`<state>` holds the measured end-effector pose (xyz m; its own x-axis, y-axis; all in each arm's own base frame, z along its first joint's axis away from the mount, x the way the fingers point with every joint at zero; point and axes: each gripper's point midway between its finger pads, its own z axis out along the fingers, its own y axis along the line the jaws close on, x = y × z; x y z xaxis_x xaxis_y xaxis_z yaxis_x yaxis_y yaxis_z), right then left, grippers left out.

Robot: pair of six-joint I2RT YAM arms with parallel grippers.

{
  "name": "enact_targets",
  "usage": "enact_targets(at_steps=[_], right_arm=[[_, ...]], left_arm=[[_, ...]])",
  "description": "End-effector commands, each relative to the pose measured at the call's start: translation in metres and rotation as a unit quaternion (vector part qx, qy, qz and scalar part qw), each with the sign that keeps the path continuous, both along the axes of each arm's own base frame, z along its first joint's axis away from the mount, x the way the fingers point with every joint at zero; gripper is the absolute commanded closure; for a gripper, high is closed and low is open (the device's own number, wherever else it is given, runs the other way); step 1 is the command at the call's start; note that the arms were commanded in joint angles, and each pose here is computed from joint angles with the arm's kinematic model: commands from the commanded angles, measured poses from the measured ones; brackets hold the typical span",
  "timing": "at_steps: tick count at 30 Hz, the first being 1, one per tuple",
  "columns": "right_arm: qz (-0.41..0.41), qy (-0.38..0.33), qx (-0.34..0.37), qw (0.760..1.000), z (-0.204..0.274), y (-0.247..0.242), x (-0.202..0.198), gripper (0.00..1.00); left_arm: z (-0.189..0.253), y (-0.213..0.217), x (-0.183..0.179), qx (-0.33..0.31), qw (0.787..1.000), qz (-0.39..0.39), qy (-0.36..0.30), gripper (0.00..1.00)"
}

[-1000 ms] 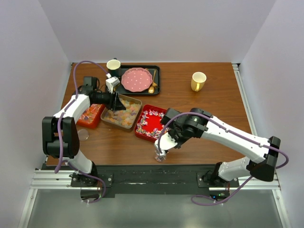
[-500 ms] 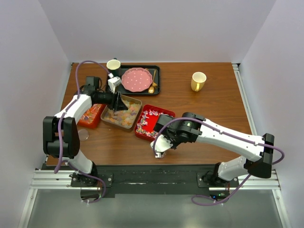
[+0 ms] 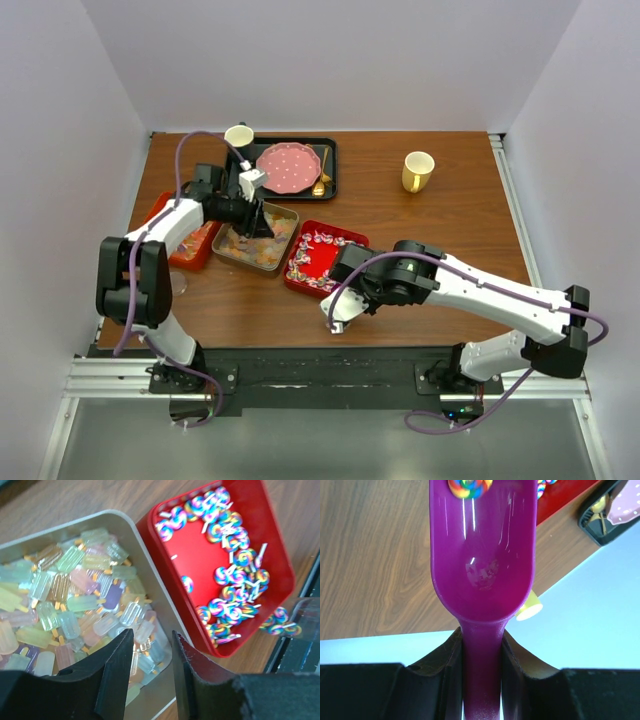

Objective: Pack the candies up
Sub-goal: Place the fake candies in the packing bottle, then move the storage box to the center of the board.

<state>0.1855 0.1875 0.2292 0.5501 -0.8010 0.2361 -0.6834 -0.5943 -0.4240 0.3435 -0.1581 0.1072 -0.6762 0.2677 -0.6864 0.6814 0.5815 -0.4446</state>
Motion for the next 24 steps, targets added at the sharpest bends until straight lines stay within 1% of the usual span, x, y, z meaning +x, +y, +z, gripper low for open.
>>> enact_targets(at_steps=[1,8,11,12,13,15,17,18,20,21,24], right_arm=[[0.007,0.006,-0.101,0.995,0.015,-0.052,-0.012,1.00],[0.032,-0.013,-0.124,0.992,0.019,-0.055,-0.009,1.00],[0.033,-0.014,-0.119,0.992,0.021,-0.054,-0.009,1.00],[0.024,-0.015,-0.109,0.994,0.023,-0.054,-0.009,1.00],[0.011,-0.015,-0.086,0.996,0.029,-0.050,-0.008,1.00],[-0.043,0.007,-0.031,0.999,0.029,-0.045,-0.005,1.00],[-0.099,0.014,0.020,0.995,0.036,-0.046,0.006,1.00],[-0.127,0.011,0.049,0.991,0.038,-0.044,0.013,1.00],[-0.171,0.005,0.065,0.983,0.038,-0.056,0.025,1.00],[-0.188,-0.007,0.078,0.979,0.039,-0.057,0.032,1.00],[-0.227,-0.018,0.103,0.968,0.039,-0.067,0.041,1.00]], left_arm=[[-0.014,0.003,0.010,0.018,1.000,0.009,0.011,0.59],[-0.015,0.001,0.015,0.016,1.000,0.008,0.013,0.59],[-0.018,0.000,0.012,0.017,1.000,0.003,0.017,0.60],[-0.020,0.000,0.010,0.018,1.000,0.001,0.018,0.62],[-0.024,-0.002,0.007,0.020,1.000,-0.003,0.024,0.63],[-0.031,-0.004,0.003,0.028,0.999,-0.002,0.030,0.67],[-0.036,-0.008,-0.001,0.028,0.999,-0.008,0.035,0.69],[-0.040,-0.009,-0.004,0.030,0.999,-0.008,0.039,0.72],[-0.045,-0.016,-0.008,0.034,0.998,-0.019,0.042,0.77],[-0.047,-0.019,-0.010,0.036,0.998,-0.024,0.045,0.81],[-0.054,-0.035,-0.020,0.039,0.996,-0.049,0.060,0.84]])
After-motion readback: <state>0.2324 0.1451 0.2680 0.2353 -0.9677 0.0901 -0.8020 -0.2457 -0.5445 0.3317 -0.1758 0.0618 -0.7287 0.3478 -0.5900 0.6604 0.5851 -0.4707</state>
